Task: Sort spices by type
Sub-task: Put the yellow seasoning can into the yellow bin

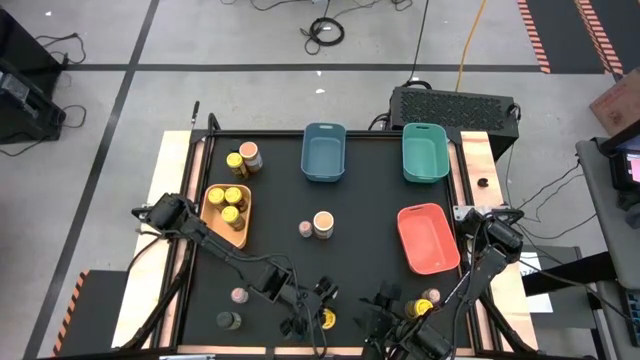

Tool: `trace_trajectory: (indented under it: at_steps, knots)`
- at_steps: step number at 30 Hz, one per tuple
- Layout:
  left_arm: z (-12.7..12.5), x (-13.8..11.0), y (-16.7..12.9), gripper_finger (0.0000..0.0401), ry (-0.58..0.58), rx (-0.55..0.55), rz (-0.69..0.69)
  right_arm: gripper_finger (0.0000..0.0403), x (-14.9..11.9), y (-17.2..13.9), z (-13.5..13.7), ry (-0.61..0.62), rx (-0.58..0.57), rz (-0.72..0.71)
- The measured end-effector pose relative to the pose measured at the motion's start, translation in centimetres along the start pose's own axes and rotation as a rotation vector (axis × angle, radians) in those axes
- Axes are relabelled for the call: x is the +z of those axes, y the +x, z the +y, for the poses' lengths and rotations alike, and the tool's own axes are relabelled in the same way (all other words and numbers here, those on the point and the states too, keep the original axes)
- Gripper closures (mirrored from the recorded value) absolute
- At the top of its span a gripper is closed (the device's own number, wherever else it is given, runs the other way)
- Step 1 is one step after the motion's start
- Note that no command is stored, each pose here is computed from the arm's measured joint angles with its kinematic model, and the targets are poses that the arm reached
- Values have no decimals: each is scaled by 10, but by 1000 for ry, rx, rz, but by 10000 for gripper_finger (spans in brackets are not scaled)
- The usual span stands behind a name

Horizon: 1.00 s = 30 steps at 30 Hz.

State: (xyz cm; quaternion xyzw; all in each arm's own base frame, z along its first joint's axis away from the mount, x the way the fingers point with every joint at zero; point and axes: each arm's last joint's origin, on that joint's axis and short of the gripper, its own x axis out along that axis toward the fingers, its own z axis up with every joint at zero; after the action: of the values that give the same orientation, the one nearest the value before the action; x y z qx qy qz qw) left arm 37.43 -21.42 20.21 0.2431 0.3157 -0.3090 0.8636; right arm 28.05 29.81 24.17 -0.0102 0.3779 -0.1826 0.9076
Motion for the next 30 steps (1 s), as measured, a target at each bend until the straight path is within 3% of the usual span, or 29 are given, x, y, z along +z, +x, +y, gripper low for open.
trace_trajectory:
  at_steps: [20, 30]
  knots:
    - [2, -3, 3, 123, -23, -19, 0, 179, 0, 0, 0, -8, 0, 1]
    - [2, -3, 3, 166, -25, -20, 1, 179, 0, 0, 0, -8, 0, 1]
